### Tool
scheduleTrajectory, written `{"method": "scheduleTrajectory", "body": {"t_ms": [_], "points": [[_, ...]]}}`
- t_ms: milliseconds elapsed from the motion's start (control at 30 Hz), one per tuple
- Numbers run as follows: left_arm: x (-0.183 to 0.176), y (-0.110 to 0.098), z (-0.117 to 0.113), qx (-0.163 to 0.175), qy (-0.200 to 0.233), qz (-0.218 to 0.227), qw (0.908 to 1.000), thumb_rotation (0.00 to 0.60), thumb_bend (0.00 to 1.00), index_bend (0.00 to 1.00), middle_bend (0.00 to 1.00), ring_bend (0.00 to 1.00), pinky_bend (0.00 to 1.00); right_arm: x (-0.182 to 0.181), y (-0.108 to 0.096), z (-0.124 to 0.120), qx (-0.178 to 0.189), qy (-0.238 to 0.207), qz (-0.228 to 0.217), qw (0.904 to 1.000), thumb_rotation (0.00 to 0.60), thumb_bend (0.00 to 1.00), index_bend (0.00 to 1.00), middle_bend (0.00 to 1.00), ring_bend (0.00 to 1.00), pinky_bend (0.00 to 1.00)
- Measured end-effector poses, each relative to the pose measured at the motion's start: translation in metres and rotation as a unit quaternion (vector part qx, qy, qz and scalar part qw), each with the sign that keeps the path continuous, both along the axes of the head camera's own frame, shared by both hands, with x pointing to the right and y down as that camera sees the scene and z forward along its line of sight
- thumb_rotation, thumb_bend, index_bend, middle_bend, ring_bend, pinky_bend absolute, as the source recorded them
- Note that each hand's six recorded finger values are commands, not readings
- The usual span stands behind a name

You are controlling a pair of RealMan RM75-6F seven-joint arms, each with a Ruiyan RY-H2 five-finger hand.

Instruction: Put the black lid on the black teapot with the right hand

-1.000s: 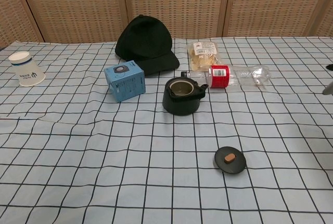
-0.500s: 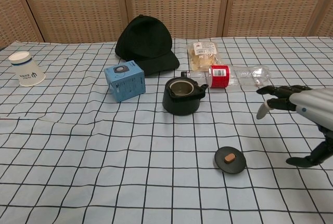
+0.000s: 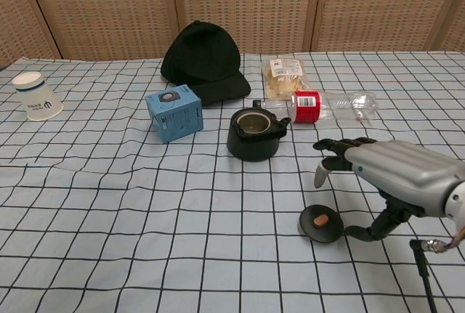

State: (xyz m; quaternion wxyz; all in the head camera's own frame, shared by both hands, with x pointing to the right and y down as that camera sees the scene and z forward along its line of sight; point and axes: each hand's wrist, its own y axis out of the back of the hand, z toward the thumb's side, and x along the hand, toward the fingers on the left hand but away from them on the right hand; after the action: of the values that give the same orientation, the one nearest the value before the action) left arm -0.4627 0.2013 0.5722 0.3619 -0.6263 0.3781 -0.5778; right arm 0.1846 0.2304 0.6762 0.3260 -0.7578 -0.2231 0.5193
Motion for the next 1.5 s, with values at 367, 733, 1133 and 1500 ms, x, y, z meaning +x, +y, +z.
{"method": "scheduleTrajectory", "body": {"t_ms": [367,733,1133,1500], "points": [[-0.001,-0.001,-0.001,0.001,0.007,-0.003,1.0000,0.600,0.06,0.00,0.00,0.00,0.00,-0.014,0.007,0.010,-0.009,0.008,-0.009,0.9999,0.600,0.37,0.31,0.00,0.00,0.00],[0.000,0.000,0.000,-0.002,0.007,0.001,1.0000,0.600,0.06,0.00,0.00,0.00,0.00,-0.011,0.006,0.020,-0.012,0.022,-0.005,0.9997,0.600,0.36,0.32,0.00,0.00,0.00],[0.001,0.000,0.000,-0.004,0.007,0.002,1.0000,0.600,0.06,0.00,0.00,0.00,0.00,-0.015,0.007,0.025,-0.014,0.020,-0.001,0.9997,0.600,0.35,0.46,0.02,0.00,0.00],[0.001,0.000,0.001,-0.005,0.006,0.002,1.0000,0.600,0.06,0.00,0.00,0.00,0.00,-0.019,0.002,0.015,0.001,0.003,0.008,1.0000,0.600,0.35,0.49,0.04,0.00,0.00]]}}
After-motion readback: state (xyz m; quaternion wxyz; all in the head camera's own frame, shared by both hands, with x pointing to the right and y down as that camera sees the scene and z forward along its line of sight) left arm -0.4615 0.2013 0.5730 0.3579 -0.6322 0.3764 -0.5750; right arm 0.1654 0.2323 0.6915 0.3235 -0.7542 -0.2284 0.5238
